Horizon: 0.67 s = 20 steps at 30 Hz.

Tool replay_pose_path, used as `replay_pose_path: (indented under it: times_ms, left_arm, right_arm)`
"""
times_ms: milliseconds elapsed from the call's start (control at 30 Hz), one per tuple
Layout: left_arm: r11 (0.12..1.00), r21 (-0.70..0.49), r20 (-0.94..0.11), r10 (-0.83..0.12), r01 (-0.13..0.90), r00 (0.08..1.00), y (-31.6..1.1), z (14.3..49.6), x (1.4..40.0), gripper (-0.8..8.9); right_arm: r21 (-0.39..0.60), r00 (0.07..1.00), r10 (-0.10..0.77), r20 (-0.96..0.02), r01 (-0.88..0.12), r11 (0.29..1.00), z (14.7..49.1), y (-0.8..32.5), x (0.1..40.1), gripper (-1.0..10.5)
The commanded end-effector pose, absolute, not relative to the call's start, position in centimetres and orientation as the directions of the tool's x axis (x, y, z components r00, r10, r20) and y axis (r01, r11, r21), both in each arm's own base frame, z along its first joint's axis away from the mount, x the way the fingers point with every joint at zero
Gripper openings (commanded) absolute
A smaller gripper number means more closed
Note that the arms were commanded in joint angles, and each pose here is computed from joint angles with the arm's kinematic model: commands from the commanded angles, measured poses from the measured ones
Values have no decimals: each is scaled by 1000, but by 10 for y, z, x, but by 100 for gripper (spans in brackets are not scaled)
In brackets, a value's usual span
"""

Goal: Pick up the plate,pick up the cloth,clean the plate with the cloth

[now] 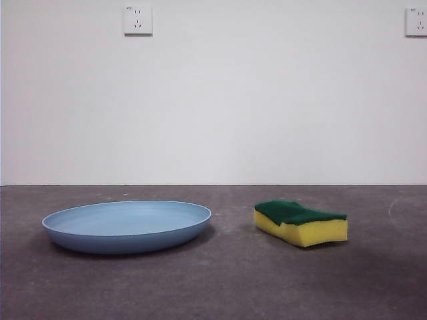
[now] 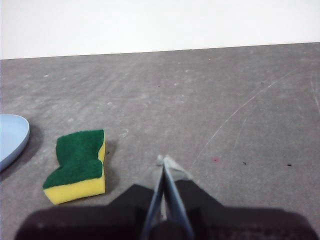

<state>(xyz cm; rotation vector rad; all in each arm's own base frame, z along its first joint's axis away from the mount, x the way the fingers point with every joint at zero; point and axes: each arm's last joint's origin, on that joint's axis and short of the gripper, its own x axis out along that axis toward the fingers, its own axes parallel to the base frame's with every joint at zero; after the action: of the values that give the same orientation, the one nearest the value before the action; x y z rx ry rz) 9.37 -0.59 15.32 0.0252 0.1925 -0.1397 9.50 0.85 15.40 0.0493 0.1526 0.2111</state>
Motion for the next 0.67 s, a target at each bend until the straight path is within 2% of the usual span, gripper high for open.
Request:
replay_pose_path:
  times_ms: [33, 133, 300, 467, 667]
  left_arm:
    - [991, 5, -199, -133, 136, 971, -6, 149, 94, -4]
    - [990, 5, -191, -134, 138, 972, -6, 150, 94, -4]
    - [990, -16, -186, -138, 137, 973, -6, 151, 95, -4]
    - [988, -99, -170, -138, 123, 976, -6, 153, 95, -8]
    - [970, -218, -143, -140, 107, 980, -6, 172, 91, -8]
  right_arm:
    - [93, 962, 217, -163, -204, 975, 149, 9, 95, 1]
    - [142, 963, 217, -163, -194, 971, 149, 9, 95, 1]
    - [291, 962, 218, -163, -164, 942, 149, 9, 95, -1]
    - [329, 960, 219, -174, -153, 932, 155, 9, 95, -10]
    - [379, 954, 219, -203, -130, 916, 180, 9, 94, -10]
